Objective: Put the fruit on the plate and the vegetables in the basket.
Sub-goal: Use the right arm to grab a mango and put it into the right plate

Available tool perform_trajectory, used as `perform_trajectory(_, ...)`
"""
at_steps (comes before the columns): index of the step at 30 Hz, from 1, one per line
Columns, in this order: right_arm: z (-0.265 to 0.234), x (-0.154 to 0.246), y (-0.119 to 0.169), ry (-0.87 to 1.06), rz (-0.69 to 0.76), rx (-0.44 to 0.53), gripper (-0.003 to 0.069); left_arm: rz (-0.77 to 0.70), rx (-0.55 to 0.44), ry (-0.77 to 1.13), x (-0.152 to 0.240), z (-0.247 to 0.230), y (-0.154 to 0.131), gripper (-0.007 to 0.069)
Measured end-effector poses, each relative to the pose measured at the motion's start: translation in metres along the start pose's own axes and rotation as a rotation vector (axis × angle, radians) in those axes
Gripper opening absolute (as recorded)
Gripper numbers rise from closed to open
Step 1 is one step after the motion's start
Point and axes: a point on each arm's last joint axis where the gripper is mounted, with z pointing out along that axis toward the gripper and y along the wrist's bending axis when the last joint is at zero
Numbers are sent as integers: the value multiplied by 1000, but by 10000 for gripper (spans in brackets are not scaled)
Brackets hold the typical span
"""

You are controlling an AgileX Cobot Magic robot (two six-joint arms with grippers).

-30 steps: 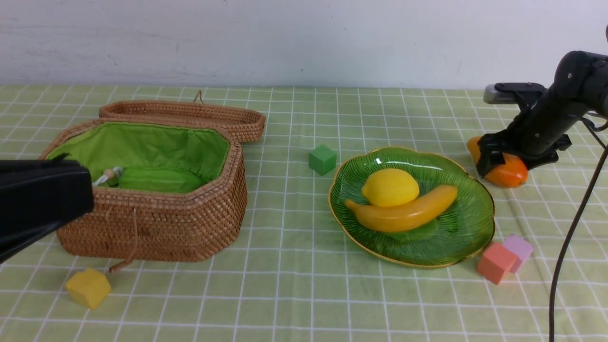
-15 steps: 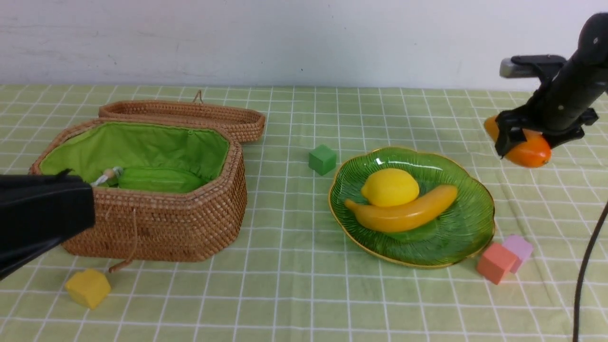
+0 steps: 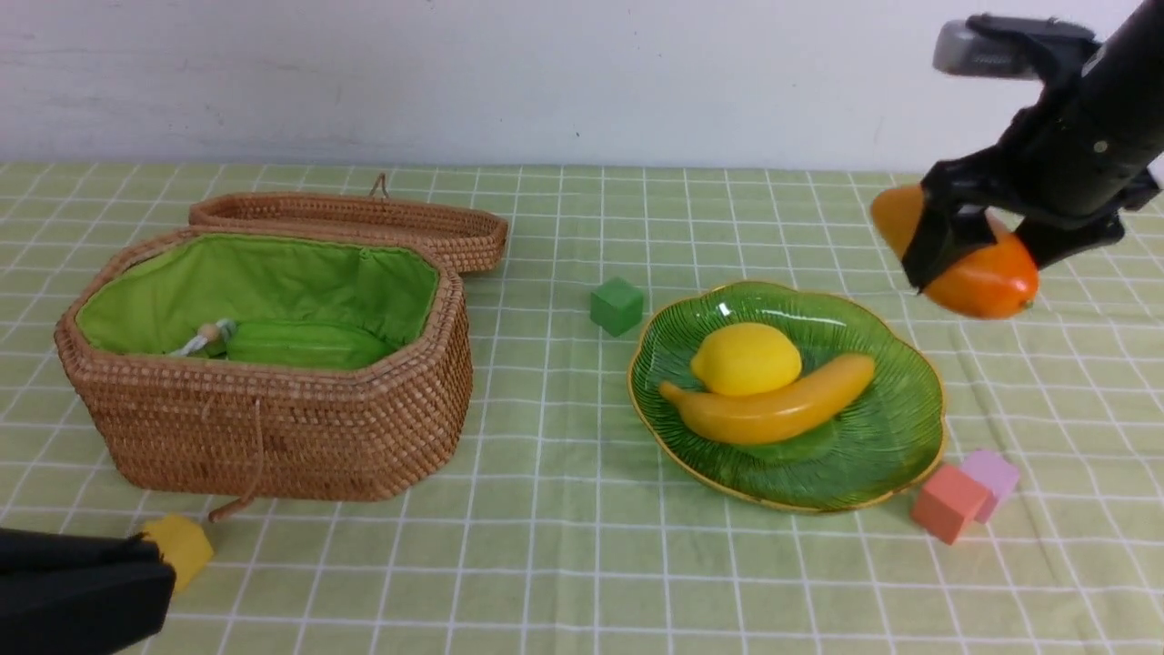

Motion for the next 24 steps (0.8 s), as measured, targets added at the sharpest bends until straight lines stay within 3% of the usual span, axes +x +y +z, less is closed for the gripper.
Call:
perform_trajectory(5, 51, 24, 28, 127, -21, 9, 611, 4, 1, 11, 1, 0, 0, 25)
perform_trajectory(10, 77, 32, 30, 151, 56, 84, 611, 20, 1, 11, 1, 0, 0, 26)
perform_trajectory(15, 82, 28, 27, 109, 150, 113, 611, 30, 1, 21, 2, 0, 0, 26)
perform_trajectory(20, 82, 26, 26, 89, 172, 113, 678, 31, 1, 31, 3, 0, 0, 26)
perform_trajectory(24, 77, 25, 27, 69, 172, 110, 676, 31, 1, 34, 3, 0, 0, 26)
